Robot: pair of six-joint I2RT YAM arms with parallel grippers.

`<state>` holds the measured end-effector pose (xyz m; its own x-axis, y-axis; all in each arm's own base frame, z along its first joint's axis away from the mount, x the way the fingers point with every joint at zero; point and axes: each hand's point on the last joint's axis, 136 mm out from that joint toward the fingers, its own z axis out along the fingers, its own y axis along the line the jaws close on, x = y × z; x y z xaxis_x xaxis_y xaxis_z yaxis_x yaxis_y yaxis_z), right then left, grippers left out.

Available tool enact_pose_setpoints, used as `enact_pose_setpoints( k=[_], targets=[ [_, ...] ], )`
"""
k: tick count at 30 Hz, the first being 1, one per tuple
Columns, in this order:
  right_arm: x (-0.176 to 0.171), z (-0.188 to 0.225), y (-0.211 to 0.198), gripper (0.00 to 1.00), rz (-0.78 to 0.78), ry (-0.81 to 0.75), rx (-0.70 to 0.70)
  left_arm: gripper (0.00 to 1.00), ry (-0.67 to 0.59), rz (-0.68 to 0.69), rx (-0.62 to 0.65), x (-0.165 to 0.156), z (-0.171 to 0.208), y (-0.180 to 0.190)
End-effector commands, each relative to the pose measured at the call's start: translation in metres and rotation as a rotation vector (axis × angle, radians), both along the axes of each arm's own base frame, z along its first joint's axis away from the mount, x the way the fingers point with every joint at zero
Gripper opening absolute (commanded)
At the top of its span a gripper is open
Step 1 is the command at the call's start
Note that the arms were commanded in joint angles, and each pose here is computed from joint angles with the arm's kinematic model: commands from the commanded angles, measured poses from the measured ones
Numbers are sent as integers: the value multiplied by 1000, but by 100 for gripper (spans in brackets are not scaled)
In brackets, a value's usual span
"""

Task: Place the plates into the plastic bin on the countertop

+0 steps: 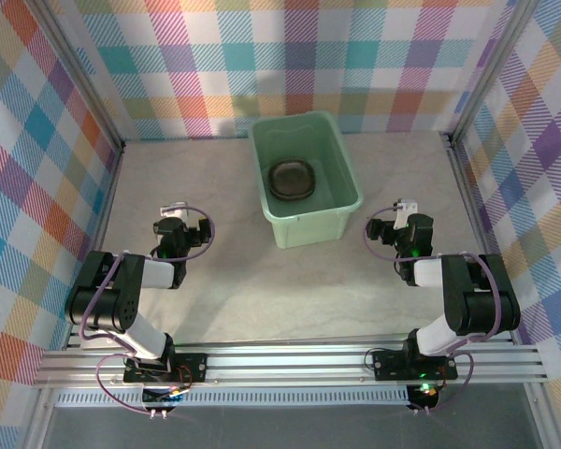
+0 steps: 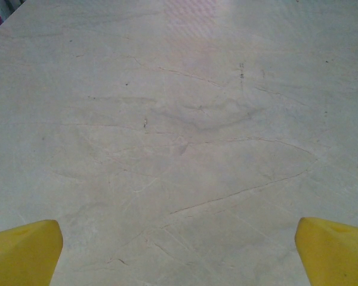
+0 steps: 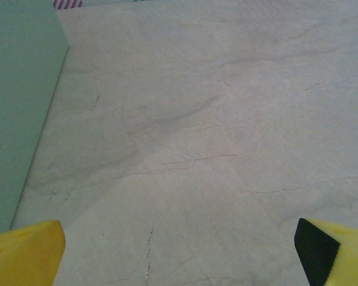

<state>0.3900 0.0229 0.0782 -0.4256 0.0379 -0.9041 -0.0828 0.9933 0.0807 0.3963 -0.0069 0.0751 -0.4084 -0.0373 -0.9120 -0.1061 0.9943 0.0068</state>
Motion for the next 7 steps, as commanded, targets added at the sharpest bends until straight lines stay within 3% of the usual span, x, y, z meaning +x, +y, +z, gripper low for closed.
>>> enact_pose_setpoints(
  k=[1,7],
  targets=[
    [9,12,1,99,17,-41,2,100,-41,-11,-22,3,8,-2],
    [8,13,1,99,16,-47,3,100,-42,-11,-22,3,8,-2]
  ],
)
